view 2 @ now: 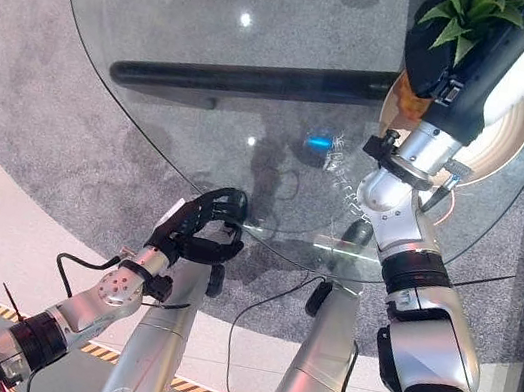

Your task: Pick up the fruit to the plate

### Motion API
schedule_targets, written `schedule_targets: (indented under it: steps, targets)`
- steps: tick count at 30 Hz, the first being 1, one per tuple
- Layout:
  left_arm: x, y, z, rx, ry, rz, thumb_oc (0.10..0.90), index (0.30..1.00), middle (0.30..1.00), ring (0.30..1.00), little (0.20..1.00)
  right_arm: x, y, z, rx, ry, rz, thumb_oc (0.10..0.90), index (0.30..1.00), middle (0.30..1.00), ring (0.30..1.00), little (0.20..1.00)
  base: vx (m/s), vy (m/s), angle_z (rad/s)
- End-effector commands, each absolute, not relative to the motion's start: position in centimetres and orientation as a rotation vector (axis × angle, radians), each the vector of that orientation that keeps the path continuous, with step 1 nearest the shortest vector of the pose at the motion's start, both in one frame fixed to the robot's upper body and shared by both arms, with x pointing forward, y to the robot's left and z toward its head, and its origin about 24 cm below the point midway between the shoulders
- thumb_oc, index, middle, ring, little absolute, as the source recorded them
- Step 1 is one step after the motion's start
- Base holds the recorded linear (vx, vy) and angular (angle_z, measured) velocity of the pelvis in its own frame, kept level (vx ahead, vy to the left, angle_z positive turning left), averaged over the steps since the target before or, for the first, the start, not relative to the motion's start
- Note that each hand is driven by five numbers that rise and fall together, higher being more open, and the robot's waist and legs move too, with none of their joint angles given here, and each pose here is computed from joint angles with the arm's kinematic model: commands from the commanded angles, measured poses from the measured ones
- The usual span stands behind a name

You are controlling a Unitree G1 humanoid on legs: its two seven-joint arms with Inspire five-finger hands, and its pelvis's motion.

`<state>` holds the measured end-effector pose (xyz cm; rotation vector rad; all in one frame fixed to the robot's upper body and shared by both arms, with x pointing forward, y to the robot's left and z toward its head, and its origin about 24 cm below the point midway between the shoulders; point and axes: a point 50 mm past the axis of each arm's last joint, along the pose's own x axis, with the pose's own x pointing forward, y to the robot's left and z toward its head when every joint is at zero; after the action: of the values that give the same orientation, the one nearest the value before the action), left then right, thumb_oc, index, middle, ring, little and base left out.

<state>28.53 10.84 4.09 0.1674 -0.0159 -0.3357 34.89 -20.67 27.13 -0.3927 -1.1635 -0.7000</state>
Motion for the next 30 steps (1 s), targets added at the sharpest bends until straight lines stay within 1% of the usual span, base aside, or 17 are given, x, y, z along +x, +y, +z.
schedule_targets:
  steps: [1, 2, 3, 4, 5, 6, 30]
  targets:
    - [25.4, 6.3, 2.6, 0.101, 0.035, -0.523, 0.800, 0.900, 0.900, 0.900, 0.900, 34.0, -21.5, 29.5, -0.447, -1.287, -0.703, 0.207, 0.392, 0.392, 0.392, 0.307, 0.00, 0.000, 0.00]
    - [25.4, 6.3, 2.6, 0.101, 0.035, -0.522, 0.800, 0.900, 0.900, 0.900, 0.900, 34.1, -21.6, 29.2, -0.448, -1.282, -0.705, 0.421, 0.575, 0.575, 0.575, 0.521, 0.00, 0.000, 0.00]
    - [25.5, 6.3, 2.6, 0.101, 0.034, -0.519, 0.800, 0.900, 0.900, 0.900, 0.900, 34.1, -21.6, 29.0, -0.449, -1.280, -0.705, 0.525, 0.665, 0.665, 0.665, 0.625, 0.00, 0.000, 0.00]
    - [25.5, 6.4, 2.7, 0.101, 0.033, -0.515, 0.800, 0.900, 0.900, 0.900, 0.900, 34.1, -21.6, 28.9, -0.451, -1.275, -0.704, 0.567, 0.700, 0.700, 0.700, 0.667, 0.00, 0.000, 0.00]
    - [25.5, 6.5, 2.6, 0.101, 0.033, -0.510, 0.800, 0.900, 0.900, 0.900, 0.900, 34.1, -21.6, 28.8, -0.449, -1.269, -0.705, 0.723, 0.834, 0.834, 0.834, 0.823, 0.00, 0.000, 0.00]
    - [25.5, 6.5, 2.5, 0.102, 0.033, -0.507, 0.800, 0.900, 0.900, 0.900, 0.900, 34.0, -21.7, 28.7, -0.446, -1.266, -0.707, 0.800, 0.900, 0.900, 0.900, 0.900, 0.00, 0.000, 0.00]
    - [25.6, 7.6, 1.7, 0.114, 0.053, -0.466, 0.800, 0.900, 0.900, 0.900, 0.900, 33.1, -21.4, 26.9, -0.449, -1.247, -0.730, 0.800, 0.900, 0.900, 0.900, 0.900, -0.01, -0.001, -0.03]
